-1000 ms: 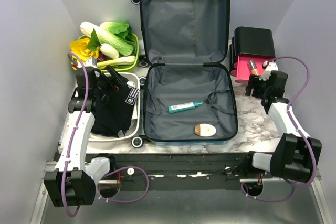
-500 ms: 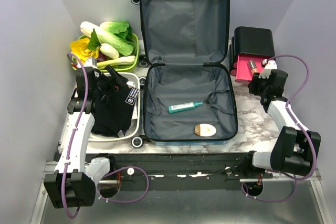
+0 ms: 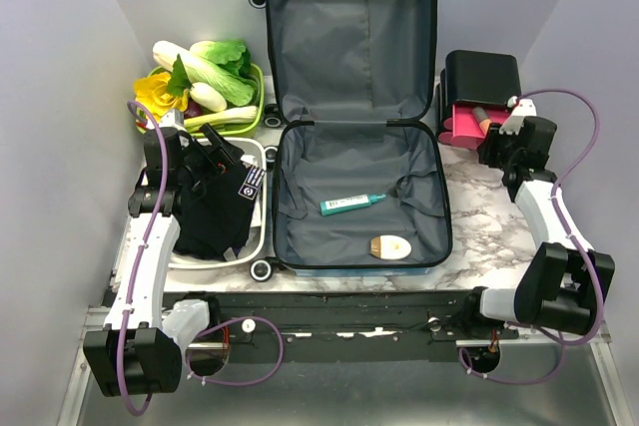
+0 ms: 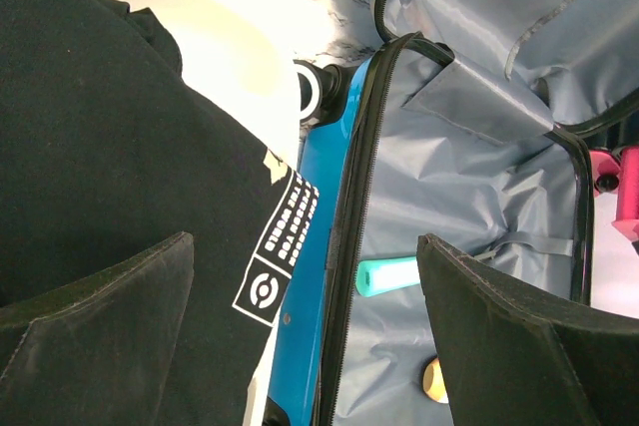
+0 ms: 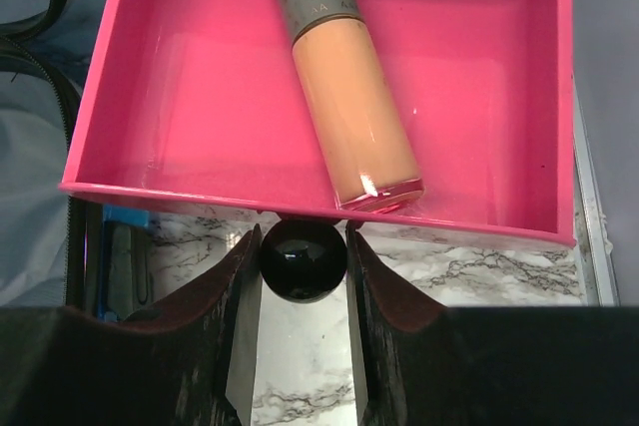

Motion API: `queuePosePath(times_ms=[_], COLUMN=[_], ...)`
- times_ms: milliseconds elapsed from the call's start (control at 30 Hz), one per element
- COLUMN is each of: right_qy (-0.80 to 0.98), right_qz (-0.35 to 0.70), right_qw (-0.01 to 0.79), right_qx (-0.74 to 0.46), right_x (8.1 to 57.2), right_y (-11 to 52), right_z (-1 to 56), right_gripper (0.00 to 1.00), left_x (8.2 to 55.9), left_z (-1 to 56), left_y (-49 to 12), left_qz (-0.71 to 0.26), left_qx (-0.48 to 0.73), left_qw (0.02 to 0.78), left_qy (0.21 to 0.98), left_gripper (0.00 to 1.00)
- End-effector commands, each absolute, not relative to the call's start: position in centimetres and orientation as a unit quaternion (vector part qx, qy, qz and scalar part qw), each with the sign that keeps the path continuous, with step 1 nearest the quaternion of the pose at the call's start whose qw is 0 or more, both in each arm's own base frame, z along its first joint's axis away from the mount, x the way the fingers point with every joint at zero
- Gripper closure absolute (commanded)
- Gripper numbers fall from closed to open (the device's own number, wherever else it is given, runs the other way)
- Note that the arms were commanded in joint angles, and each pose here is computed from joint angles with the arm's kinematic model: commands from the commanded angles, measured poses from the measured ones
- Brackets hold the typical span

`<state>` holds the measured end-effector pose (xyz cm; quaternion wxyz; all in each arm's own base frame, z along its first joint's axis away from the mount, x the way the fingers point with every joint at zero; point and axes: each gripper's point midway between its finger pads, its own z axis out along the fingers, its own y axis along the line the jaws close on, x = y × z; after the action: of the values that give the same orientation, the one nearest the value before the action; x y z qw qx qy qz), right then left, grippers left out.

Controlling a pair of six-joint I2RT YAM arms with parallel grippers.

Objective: Open, take out, and arrange the luggage

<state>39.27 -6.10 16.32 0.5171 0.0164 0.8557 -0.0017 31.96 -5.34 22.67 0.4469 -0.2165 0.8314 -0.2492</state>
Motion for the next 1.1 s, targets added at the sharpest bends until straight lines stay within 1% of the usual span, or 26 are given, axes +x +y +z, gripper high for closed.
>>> queuePosePath(times_ms=[0, 133, 167, 400, 600, 733, 867, 900, 967, 1000, 1067], right_qy=[0.843, 0.835, 0.825, 0.807, 0.812, 0.785, 0.761, 0.761, 0.759, 0.759, 0.757], right_qz=[-0.005, -0.024, -0.027, -0.006, -0.013, -0.008, -0.019, -0.020, -0.021, -0.022, -0.011], right_qw=[0.538, 0.549, 0.564, 0.590, 0.582, 0.619, 0.647, 0.647, 0.649, 0.649, 0.651], right_qx=[0.011, 0.019, 0.016, 0.016, 0.036, 0.026, 0.034, 0.038, 0.039, 0.040, 0.054], right_x=[40.6, 42.8, 43.7, 46.2, 48.8, 50.5, 51.3, 51.4, 51.8, 51.9, 52.1], right_y=[-6.4, -7.6, -7.8, -7.5, -8.7, -8.5, -9.1, -9.3, -9.4, -9.4, -9.4], right_z=[19.2, 19.5, 20.3, 22.4, 21.2, 22.7, 23.6, 23.5, 23.2, 23.0, 22.6], right_gripper=[0.99, 0.99, 0.99, 0.99, 0.98, 0.97, 0.91, 0.82, 0.70, 0.67, 0.65], left_x=[32.0, 32.1, 32.1, 32.3, 32.3, 32.2, 32.1, 32.0, 31.9, 31.8, 31.6], left_z=[22.9, 22.8, 22.8, 22.5, 22.4, 22.8, 22.9, 23.0, 22.8, 22.9, 23.0], left_y=[-5.4, -5.3, -5.2, -4.8, -4.3, -4.2, -4.2, -4.2, -4.1, -4.1, -4.0], left_qz=[-0.251, -0.246, -0.246, -0.235, -0.222, -0.220, -0.221, -0.221, -0.219, -0.218, -0.215], left_qx=[-0.212, -0.215, -0.216, -0.220, -0.227, -0.228, -0.229, -0.230, -0.233, -0.234, -0.234], left_qw=[0.452, 0.451, 0.451, 0.451, 0.454, 0.462, 0.463, 0.463, 0.461, 0.461, 0.463], left_qy=[0.829, 0.831, 0.831, 0.833, 0.832, 0.828, 0.827, 0.827, 0.828, 0.828, 0.828], left_gripper=[0.01, 0.01, 0.01, 0.01, 0.01, 0.01, 0.01, 0.01, 0.01, 0.01, 0.01])
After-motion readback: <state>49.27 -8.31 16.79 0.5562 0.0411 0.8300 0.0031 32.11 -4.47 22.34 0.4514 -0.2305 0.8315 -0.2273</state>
